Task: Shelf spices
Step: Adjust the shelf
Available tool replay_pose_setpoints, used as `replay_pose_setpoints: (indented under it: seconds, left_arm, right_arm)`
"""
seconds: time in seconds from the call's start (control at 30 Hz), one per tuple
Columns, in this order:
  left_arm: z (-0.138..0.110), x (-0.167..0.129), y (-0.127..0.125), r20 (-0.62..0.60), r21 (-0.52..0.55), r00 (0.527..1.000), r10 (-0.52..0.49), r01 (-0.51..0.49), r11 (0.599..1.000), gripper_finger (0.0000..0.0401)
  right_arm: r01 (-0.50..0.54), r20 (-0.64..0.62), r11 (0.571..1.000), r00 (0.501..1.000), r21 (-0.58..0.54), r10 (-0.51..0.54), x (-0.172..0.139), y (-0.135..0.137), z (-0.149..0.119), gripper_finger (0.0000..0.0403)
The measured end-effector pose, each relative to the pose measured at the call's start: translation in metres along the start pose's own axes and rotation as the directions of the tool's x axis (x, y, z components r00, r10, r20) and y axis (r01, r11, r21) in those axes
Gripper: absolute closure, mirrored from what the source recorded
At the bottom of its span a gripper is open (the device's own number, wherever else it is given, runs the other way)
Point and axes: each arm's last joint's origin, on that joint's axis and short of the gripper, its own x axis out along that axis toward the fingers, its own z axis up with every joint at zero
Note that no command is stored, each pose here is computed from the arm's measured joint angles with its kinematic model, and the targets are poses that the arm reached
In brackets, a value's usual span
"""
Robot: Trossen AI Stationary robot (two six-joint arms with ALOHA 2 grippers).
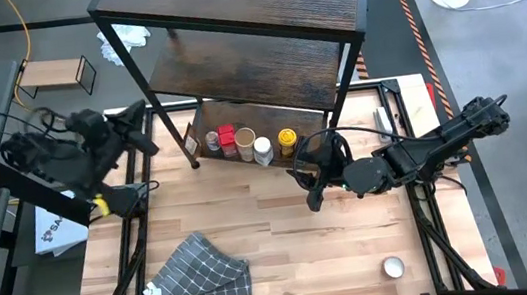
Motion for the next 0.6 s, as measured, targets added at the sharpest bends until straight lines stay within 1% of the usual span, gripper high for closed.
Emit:
replay_pose_setpoints:
  seconds: [0.1,0.23,0.27,0.3,0.37,0.43,0.5,0.53,0.57,0.6]
  left_arm:
    - [0.019,0.001,-0.001,0.0,0.073,1.0,0.003,-0.003,0.997,0.0401]
    - [0.047,0.005,0.002,0.01,0.077,0.999,0.032,-0.033,0.996,0.0401]
    - [0.055,0.005,0.003,0.014,0.061,1.0,0.006,-0.007,0.998,0.0401]
    - [0.064,0.005,0.005,0.024,0.043,0.999,-0.044,0.043,0.998,0.0401]
    - [0.083,0.004,0.008,0.077,0.001,0.98,-0.183,0.183,0.983,0.0401]
    - [0.102,0.001,0.013,0.177,-0.015,0.927,-0.329,0.337,0.941,0.0401]
    - [0.117,-0.002,0.016,0.292,0.041,0.843,-0.452,0.461,0.887,0.0401]
    - [0.124,-0.003,0.019,0.347,0.057,0.805,-0.482,0.495,0.867,0.0401]
    - [0.13,-0.004,0.023,0.394,0.051,0.779,-0.487,0.511,0.858,0.0401]
    - [0.134,-0.005,0.025,0.425,0.062,0.764,-0.486,0.511,0.858,0.0401]
  right_arm:
    - [0.0,0.0,1.0,1.0,0.0,0.0,0.0,0.0,0.0,0.0213]
    - [0.0,0.0,1.0,1.0,0.0,0.0,0.0,0.0,0.0,0.0213]
    - [0.0,0.0,1.0,1.0,0.0,0.0,0.0,0.0,0.0,0.0213]
    - [0.0,0.0,1.0,1.0,0.0,0.0,0.0,0.0,0.0,0.0213]
    - [0.0,0.0,1.0,1.0,0.006,0.0,0.0,0.0,0.0,0.0213]
    - [0.0,0.0,1.0,1.0,0.007,0.0,0.0,0.0,0.0,0.0213]
    - [-0.001,-0.001,1.0,1.0,0.007,0.001,0.0,0.0,0.0,0.0213]
    - [-0.001,-0.001,1.0,1.0,0.007,0.001,0.0,0.0,0.0,0.0213]
    - [-0.001,-0.001,1.0,1.0,0.008,0.001,0.0,0.0,0.0,0.0213]
    - [-0.001,-0.001,1.0,1.0,0.007,0.001,0.0,0.0,0.0,0.0213]
